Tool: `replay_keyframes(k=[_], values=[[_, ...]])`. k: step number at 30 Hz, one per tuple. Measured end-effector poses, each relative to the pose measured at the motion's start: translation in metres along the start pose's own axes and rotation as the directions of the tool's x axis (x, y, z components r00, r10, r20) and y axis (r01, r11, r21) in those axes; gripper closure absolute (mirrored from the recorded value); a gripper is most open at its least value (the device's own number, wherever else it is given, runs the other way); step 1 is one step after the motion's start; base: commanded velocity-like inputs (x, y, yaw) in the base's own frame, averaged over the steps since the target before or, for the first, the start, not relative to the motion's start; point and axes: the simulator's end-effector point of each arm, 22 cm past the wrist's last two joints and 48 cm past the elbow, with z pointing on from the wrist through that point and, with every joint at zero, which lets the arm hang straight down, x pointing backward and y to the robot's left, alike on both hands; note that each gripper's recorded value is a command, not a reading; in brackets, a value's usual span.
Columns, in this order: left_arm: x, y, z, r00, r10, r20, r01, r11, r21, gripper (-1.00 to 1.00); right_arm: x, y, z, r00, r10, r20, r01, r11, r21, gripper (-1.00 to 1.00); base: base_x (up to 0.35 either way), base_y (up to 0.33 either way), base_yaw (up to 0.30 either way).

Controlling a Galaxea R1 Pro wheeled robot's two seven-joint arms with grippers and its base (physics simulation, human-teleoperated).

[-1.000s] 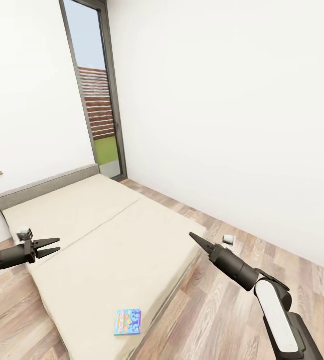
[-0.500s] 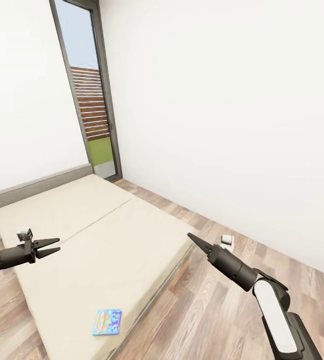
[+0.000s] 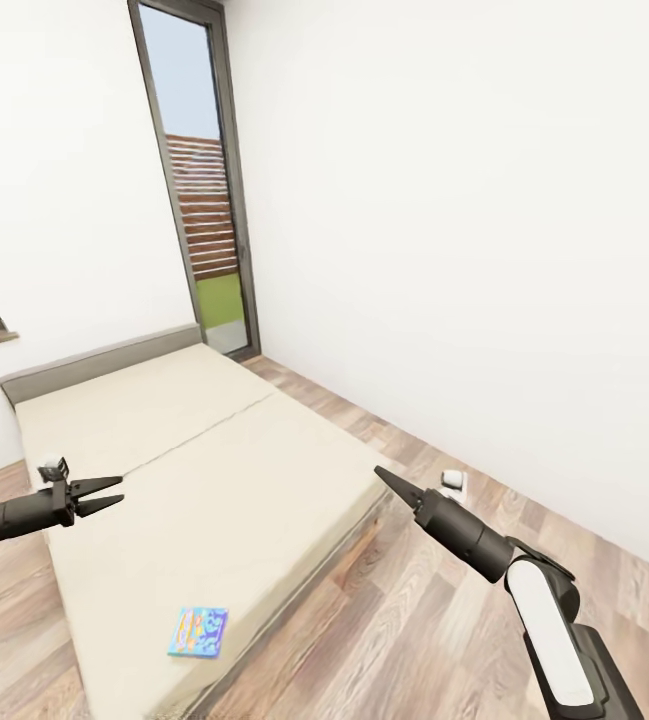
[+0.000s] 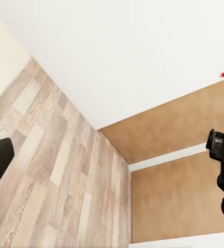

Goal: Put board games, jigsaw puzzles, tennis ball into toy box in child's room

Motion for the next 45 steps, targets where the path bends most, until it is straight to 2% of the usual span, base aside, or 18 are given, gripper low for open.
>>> replay_keyframes(k=[11,23,45], values=[[-0.0005,-0.0017,-0.0004,1.000,0.003,0.001,-0.003,1.000,0.002,-1.00,-0.0004,0.0012,0.0001,1.000,-0.002,0.000,0.002,1.000,0.000,-1.00,0.028,-0.263,0.278],[-0.0014,-0.0038,-0.0010,1.000,0.012,0.003,-0.012,1.000,0.003,-1.00,-0.0012,0.0027,0.0001,1.000,-0.005,0.001,0.005,1.000,0.000,-1.00,0.085,-0.118,0.281],[-0.0022,-0.0074,-0.0017,1.000,0.018,0.005,-0.018,1.000,0.007,-1.00,-0.0020,0.0050,0.0003,1.000,-0.010,0.002,0.010,1.000,0.001,-1.00,0.140,0.003,0.281]])
